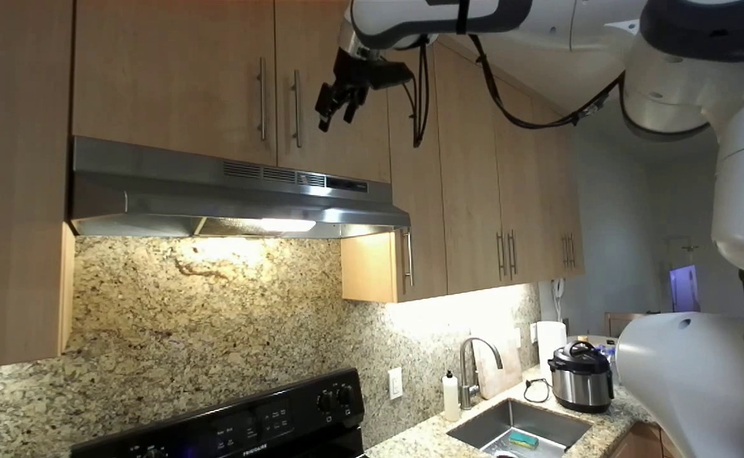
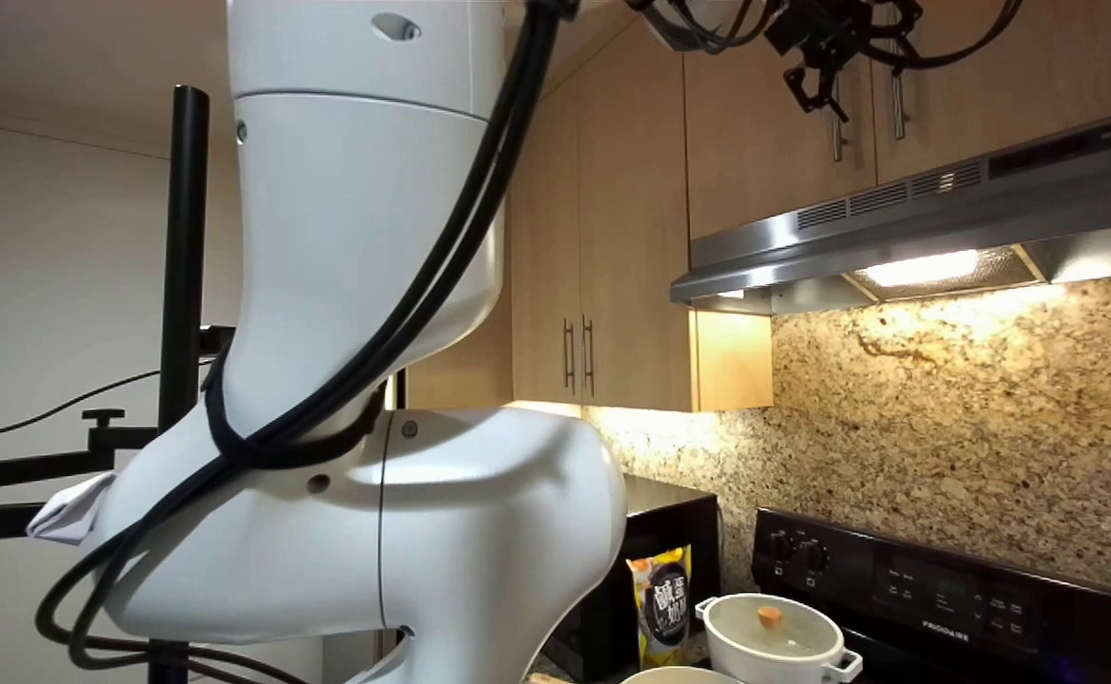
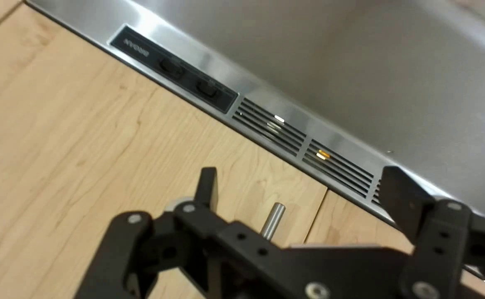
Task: Turn on the light of the hood
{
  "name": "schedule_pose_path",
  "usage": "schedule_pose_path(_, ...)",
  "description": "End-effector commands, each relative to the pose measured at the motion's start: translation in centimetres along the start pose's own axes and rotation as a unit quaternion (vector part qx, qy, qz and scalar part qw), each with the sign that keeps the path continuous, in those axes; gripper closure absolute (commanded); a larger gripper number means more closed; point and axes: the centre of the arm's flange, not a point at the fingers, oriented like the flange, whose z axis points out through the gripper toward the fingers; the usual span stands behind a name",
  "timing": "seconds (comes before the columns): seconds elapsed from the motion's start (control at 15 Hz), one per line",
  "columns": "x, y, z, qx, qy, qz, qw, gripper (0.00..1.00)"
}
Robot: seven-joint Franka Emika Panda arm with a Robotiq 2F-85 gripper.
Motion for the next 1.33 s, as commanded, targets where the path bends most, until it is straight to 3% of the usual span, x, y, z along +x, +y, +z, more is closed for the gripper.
schedule_pose_path(0.0, -7.1, -3.9, -3.4, 0.014, -0.045, 0.04, 0.9981, 0.0)
schedule_pose_path(0.27, -11.9, -7.7, -2.3, 0.051, -0.103, 0.08, 0.9902, 0.0)
schedule_pose_path(0.6, -18.8, -11.1, 4.3, 0.063, -0.169, 0.097, 0.9788, 0.0)
schedule_pose_path(1.07, -25.4, -12.7, 14.2, 0.128, -0.166, 0.124, 0.97, 0.0)
schedule_pose_path(1.27, -27.6, -14.8, 17.0, 0.162, -0.201, 0.14, 0.9559, 0.0)
